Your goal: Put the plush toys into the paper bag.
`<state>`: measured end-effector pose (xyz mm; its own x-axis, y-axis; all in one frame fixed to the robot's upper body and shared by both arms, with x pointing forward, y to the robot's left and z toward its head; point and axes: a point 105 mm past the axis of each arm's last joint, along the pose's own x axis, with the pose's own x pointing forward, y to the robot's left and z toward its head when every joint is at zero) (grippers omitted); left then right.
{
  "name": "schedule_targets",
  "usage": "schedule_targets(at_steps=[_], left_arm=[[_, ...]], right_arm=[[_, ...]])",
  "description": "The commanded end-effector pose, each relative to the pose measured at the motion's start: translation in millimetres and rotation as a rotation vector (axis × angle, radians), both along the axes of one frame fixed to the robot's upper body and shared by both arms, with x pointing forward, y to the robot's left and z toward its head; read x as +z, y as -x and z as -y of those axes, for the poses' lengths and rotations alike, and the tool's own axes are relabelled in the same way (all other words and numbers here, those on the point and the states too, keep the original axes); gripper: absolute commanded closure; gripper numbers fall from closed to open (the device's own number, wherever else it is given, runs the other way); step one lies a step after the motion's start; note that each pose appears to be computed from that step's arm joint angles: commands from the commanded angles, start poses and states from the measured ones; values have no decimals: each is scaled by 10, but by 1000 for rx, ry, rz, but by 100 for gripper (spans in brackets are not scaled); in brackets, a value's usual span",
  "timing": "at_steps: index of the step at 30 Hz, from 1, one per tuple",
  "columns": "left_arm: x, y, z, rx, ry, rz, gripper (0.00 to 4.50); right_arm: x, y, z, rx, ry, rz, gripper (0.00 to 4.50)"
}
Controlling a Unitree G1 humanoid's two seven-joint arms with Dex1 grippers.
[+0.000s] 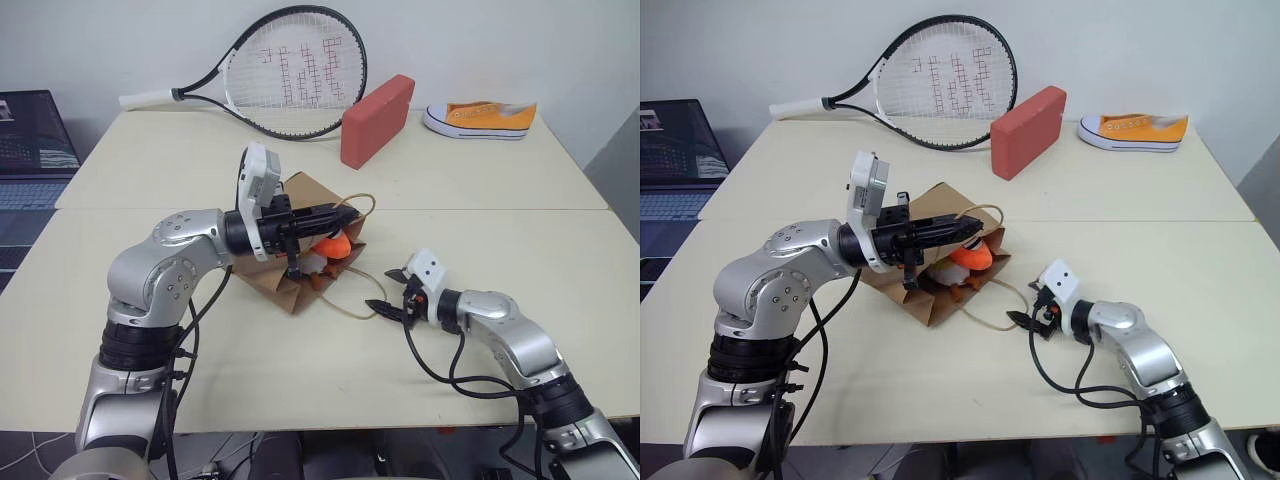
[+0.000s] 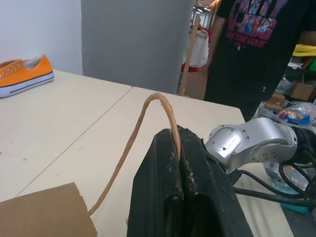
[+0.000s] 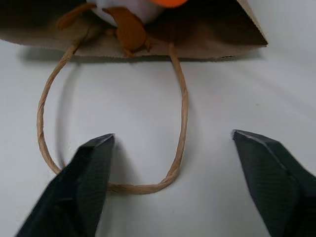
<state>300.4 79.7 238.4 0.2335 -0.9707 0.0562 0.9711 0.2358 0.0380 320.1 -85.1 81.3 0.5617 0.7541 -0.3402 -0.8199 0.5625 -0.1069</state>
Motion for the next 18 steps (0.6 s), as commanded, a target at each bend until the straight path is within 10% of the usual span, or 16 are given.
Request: schedule_targets(at_steps=[1,8,18], left_arm=[[131,45,-26,-1,11,62,450],[132,36,-46,10,10,63,450],[310,-41,-203,55,-15,133,450]], right_arm=[[98,-37,-55,15,-6,41,209],[121,-58,-70,8,-6,40,446],[701,125,88,25,-201,-13,446]])
